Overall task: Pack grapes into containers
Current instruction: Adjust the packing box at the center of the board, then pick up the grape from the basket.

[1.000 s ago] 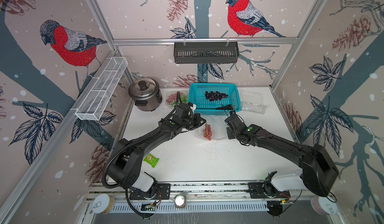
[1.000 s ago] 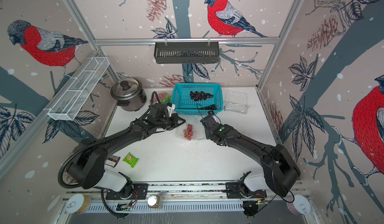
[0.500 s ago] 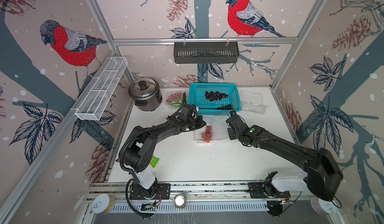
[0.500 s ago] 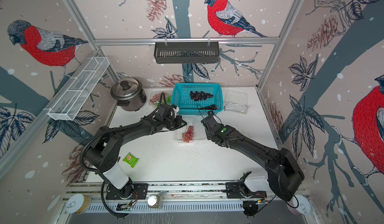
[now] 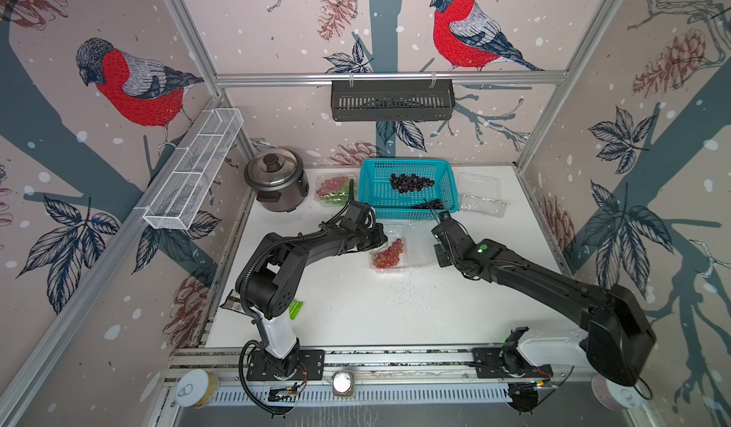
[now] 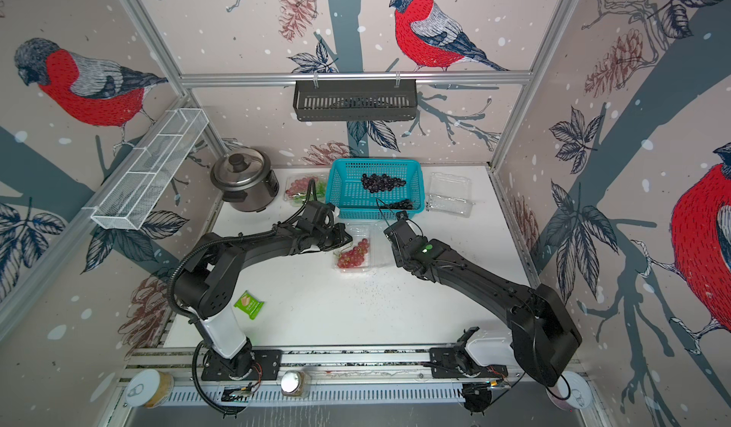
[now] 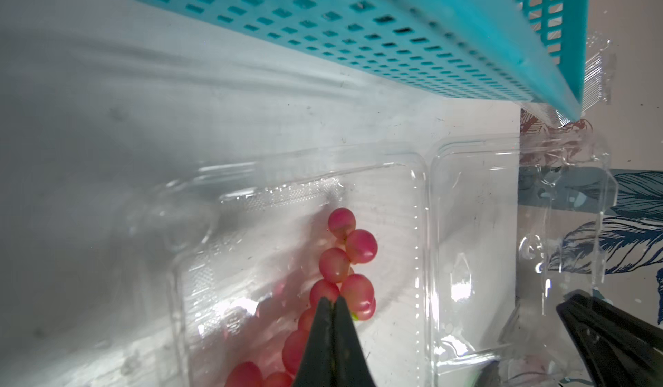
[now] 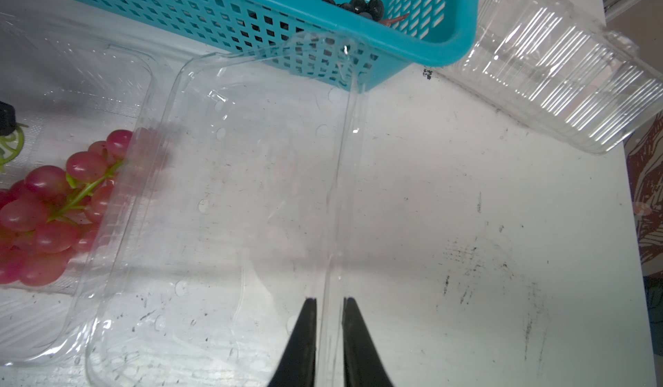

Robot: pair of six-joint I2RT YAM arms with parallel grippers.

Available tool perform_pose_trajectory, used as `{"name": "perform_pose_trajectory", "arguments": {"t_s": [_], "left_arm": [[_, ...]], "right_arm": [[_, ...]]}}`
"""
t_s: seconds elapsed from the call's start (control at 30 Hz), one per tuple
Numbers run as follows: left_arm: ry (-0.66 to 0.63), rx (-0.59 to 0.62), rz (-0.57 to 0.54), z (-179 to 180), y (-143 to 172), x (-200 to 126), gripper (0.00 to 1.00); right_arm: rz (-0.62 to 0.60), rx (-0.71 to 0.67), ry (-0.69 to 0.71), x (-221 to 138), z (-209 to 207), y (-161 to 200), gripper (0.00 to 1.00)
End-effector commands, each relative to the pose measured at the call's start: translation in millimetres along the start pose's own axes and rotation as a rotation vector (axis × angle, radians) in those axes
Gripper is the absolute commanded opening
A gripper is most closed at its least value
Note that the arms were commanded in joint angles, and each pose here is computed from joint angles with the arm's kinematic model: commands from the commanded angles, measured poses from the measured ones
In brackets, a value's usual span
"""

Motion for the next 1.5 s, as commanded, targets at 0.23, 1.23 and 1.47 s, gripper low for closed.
{"name": "perform_pose_trajectory", "arguments": {"t_s": [0.23,1.23,1.47], "left_arm": [[-0.006,0.031,-0.023,-4,-2,-10,0.06],[0.241,0.108,-0.169,-92,-26,-93,0.97],[0.326,0.169,-0.284,-112,-30,-129,0.98]], "right_arm": [[0.019,0.003,0.003,9,-1,-8,0.26],[-0.122,0.228,-0.275,2,-23,-95,0.94],[-0.094,0.285,-0.279,36,-39,-138,1.0]]}}
Point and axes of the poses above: each gripper's point midway between its finger pads, its own x axis out along the fingers, its own z axis along the line the jaws close on, y = z × x, the point moved 7 cm from there along -x, back along the fingers, and after that the axes turned 8 degrees about -x, right-handed, at the moved point
